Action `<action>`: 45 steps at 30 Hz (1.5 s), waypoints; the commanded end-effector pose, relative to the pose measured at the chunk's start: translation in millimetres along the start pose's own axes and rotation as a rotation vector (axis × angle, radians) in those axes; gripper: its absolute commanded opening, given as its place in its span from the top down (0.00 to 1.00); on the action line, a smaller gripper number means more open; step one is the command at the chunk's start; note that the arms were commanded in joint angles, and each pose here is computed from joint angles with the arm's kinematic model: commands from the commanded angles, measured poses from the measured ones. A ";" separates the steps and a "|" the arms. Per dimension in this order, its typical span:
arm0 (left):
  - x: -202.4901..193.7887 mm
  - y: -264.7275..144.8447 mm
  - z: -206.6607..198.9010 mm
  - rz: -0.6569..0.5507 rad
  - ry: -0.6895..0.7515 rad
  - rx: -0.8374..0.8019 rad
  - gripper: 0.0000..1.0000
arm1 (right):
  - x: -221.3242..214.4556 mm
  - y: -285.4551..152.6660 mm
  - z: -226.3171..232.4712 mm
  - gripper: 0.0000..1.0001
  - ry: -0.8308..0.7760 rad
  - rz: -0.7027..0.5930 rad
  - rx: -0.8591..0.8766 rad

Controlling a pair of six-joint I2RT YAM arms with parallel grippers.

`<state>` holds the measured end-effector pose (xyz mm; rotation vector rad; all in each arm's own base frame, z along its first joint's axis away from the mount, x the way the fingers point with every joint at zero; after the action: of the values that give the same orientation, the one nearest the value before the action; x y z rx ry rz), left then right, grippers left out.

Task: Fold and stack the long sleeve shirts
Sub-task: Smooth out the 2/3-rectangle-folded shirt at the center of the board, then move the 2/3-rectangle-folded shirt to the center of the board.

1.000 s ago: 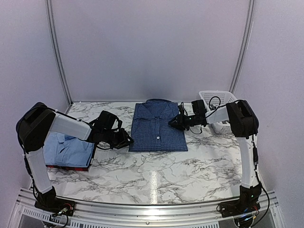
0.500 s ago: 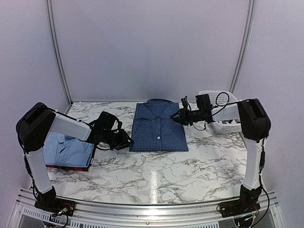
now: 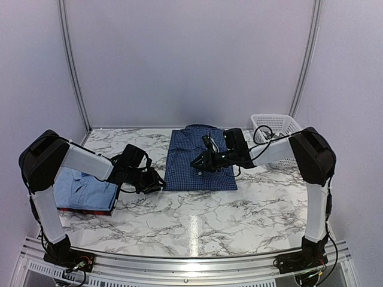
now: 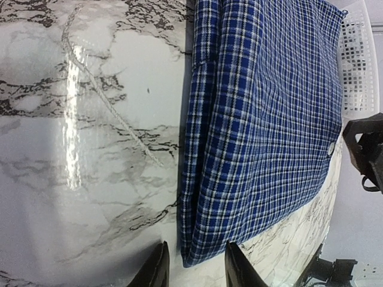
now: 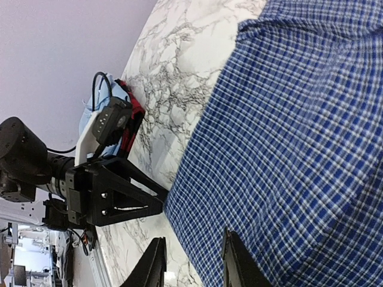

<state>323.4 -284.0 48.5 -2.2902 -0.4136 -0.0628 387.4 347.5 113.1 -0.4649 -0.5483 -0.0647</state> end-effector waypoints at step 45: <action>-22.5 12.8 14.1 0.070 -0.069 0.122 0.82 | -98.2 -146.2 -59.8 0.63 0.142 -0.096 -0.422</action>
<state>319.0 -296.1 44.5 -2.2282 -0.4093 0.0044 304.2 192.7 80.7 -0.7969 -0.4066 -0.2852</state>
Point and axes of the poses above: each gripper's point midway between its finger pads, its own y axis out along the fingers, its own z axis along the line the jaws close on, x = y × z, the point moved 3 cm from there along -y, back along the fingers, and after that the axes turned 3 degrees about -y, right-handed, at the moved point
